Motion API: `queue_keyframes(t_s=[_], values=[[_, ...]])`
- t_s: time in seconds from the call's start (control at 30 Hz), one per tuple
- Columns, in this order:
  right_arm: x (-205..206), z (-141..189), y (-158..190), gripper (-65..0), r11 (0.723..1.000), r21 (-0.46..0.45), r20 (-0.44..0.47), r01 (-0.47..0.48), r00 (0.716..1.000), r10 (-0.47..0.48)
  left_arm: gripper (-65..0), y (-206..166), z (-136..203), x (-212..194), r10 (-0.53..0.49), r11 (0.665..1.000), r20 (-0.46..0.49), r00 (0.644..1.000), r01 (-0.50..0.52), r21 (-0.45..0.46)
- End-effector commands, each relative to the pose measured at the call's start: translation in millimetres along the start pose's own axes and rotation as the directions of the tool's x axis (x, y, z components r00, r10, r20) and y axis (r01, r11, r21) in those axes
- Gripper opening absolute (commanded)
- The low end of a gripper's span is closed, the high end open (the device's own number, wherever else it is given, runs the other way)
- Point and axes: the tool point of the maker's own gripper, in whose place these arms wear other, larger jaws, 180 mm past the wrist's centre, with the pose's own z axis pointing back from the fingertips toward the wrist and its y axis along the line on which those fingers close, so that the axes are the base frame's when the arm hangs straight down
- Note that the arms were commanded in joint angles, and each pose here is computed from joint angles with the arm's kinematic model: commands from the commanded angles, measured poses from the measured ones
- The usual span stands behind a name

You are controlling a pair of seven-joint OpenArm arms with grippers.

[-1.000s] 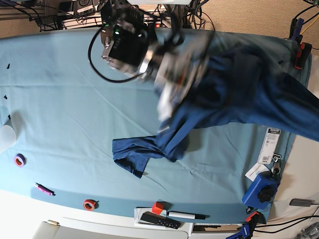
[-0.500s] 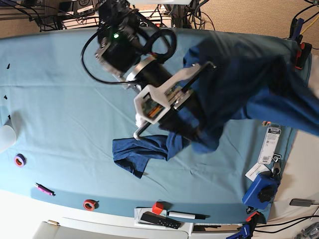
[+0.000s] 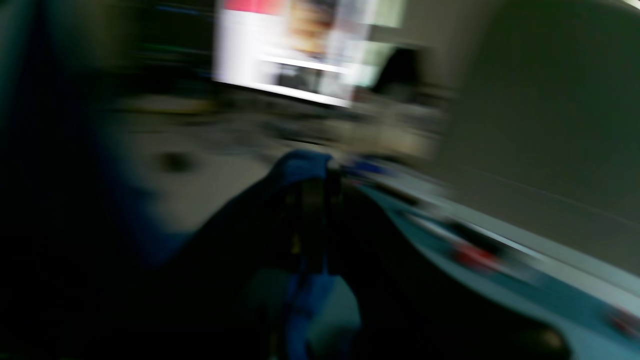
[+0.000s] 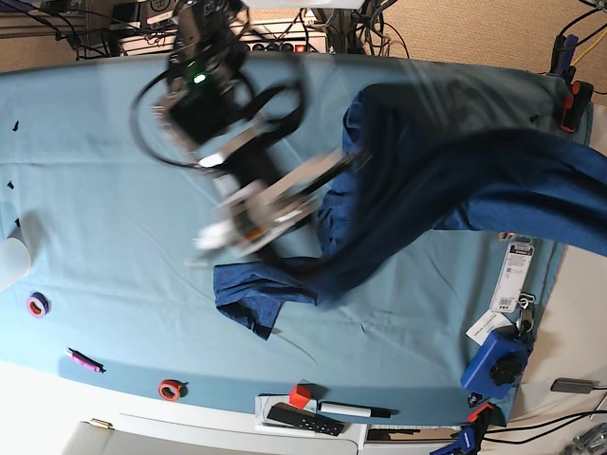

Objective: Layout the t-shirt on the table in an organized manner, then fold the t-shirt properly

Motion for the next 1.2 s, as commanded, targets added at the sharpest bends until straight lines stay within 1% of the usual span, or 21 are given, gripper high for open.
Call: queue_keyframes(t_s=[0.0, 0.07, 0.13, 0.23, 0.33, 0.47, 0.53, 0.57, 0.63, 0.73, 0.83, 0.9, 1.0, 1.03, 1.1, 1.17], values=[[9, 3, -16, -65.0, 0.998, -0.055, 0.033, -0.022, 0.999, 0.023, -65.0, 4, -1, 9, -0.009, 1.0, 0.032, 0.999, 0.009, 0.006], [-3, 14, -53, -65.0, 0.982, -0.166, -0.027, -0.086, 0.996, 0.082, -65.0, 7, -1, 5, 0.003, 1.0, 0.023, 1.0, -0.003, 0.01], [-11, 28, -87, -65.0, 0.957, -0.249, -0.081, -0.146, 0.988, 0.13, -65.0, 10, -2, -2, 0.019, 1.0, 0.001, 1.0, -0.019, 0.012], [-16, 53, -134, -65.0, 0.904, -0.355, -0.157, -0.237, 0.969, 0.192, -65.0, 11, -3, -16, 0.053, 0.999, -0.045, 0.998, -0.053, -0.002], [-15, 81, -176, -65.0, 0.834, -0.457, -0.229, -0.308, 0.947, 0.224, -65.0, 7, -3, -30, 0.08, 0.995, -0.082, 0.993, -0.084, -0.056], [-7, 122, -225, -65.0, 0.718, -0.597, -0.296, -0.357, 0.93, 0.216, -65.0, 6, -1, -49, 0.109, 0.989, -0.131, 0.985, -0.121, -0.085], [-3, 139, -241, -65.0, 0.671, -0.631, -0.328, -0.388, 0.918, 0.223, -65.0, 7, -1, -53, 0.115, 0.988, -0.138, 0.984, -0.128, -0.087], [-3, 147, -246, -65.0, 0.656, -0.639, -0.347, -0.402, 0.911, 0.221, -65.0, 7, -1, -53, 0.116, 0.988, -0.139, 0.983, -0.129, -0.087], [-5, 158, -253, -65.0, 0.641, -0.638, -0.386, -0.427, 0.897, 0.213, -65.0, 7, -1, -53, 0.117, 0.988, -0.139, 0.983, -0.129, -0.087], [-12, 169, -256, -65.0, 0.634, -0.616, -0.442, -0.467, 0.871, 0.212, -65.0, 6, -1, -53, 0.122, 0.986, -0.14, 0.983, -0.136, -0.093], [-18, 174, -255, -65.0, 0.638, -0.585, -0.484, -0.5, 0.847, 0.22, -65.0, -5, 1, -51, 0.136, 0.976, -0.139, 0.981, -0.157, -0.151], [-20, 176, -256, -65.0, 0.639, -0.573, -0.5, -0.513, 0.837, 0.222, -65.0, -14, 2, -51, 0.14, 0.966, -0.145, 0.98, -0.167, -0.198], [-20, 175, -255, -65.0, 0.643, -0.57, -0.499, -0.511, 0.838, 0.223, -65.0, -27, -1, -53, 0.15, 0.952, -0.158, 0.976, -0.186, -0.242], [-20, 174, -254, -65.0, 0.648, -0.57, -0.494, -0.505, 0.841, 0.221, -65.0, -34, -4, -56, 0.152, 0.945, -0.166, 0.974, -0.192, -0.263], [-20, 173, -253, -65.0, 0.659, -0.569, -0.482, -0.492, 0.849, 0.217, -65.0, -55, -10, -63, 0.145, 0.926, -0.196, 0.97, -0.203, -0.319], [-20, 172, -252, -65.0, 0.66, -0.569, -0.48, -0.491, 0.85, 0.219, -65.0, -80, -18, -71, 0.13, 0.902, -0.213, 0.968, -0.205, -0.379]])
